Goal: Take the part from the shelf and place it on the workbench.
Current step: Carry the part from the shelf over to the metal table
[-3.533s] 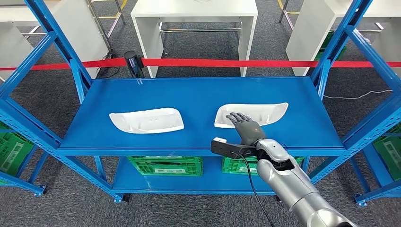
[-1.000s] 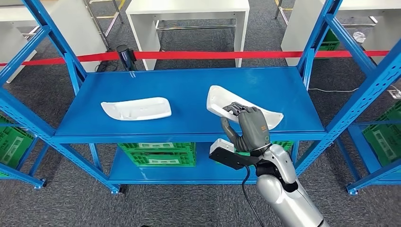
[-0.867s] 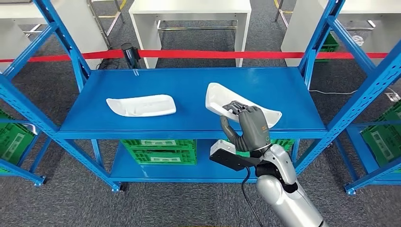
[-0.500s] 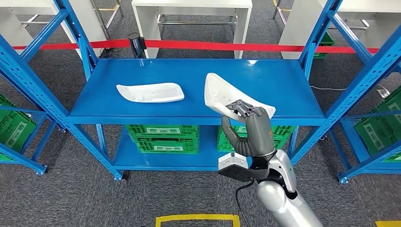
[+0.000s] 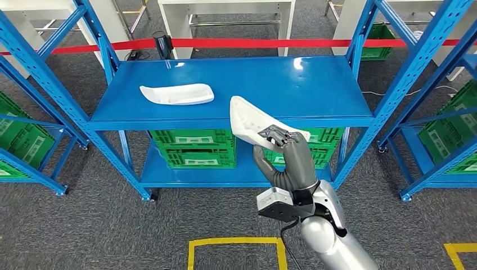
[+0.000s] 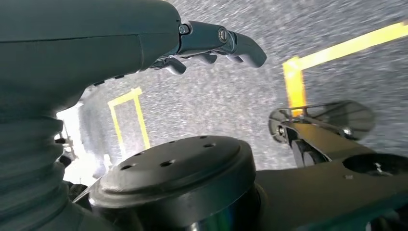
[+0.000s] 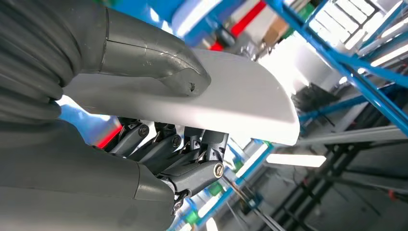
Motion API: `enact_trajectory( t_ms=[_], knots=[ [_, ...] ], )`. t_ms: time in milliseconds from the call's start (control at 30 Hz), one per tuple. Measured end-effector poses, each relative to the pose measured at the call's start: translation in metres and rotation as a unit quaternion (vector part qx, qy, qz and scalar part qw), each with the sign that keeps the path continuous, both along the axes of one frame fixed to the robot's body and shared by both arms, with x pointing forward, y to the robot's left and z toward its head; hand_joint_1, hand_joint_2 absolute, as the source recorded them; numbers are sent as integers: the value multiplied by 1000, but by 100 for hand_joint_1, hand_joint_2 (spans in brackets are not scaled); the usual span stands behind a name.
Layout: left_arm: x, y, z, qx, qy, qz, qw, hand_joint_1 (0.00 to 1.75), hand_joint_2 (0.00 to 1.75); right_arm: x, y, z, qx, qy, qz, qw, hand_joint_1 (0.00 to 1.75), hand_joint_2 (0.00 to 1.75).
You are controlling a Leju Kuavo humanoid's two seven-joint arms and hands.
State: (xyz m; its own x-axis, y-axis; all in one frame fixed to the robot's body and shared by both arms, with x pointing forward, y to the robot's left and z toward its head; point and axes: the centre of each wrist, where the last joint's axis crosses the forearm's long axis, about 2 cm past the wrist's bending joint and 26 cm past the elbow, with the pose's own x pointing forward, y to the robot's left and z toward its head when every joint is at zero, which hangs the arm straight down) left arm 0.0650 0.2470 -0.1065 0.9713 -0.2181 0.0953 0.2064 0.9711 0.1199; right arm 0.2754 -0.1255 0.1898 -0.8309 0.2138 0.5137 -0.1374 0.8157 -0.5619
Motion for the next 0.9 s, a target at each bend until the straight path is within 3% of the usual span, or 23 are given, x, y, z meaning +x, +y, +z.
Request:
enact_trajectory(
  t_ms=[167,567,900],
  knots=[
    [-7,2,-1,0,6,13,1000,0,175,-16,-12,-20,57,43,14,997,175,175],
    [-8,5,-2,-4,-3,66,998,0,175,-56,-45,-73,92,168,-14,981,175,175],
    [4,7,0,-2,-16,34,999,0,175,-74,-58,-80,139,189,-41,971,175,175]
  ],
)
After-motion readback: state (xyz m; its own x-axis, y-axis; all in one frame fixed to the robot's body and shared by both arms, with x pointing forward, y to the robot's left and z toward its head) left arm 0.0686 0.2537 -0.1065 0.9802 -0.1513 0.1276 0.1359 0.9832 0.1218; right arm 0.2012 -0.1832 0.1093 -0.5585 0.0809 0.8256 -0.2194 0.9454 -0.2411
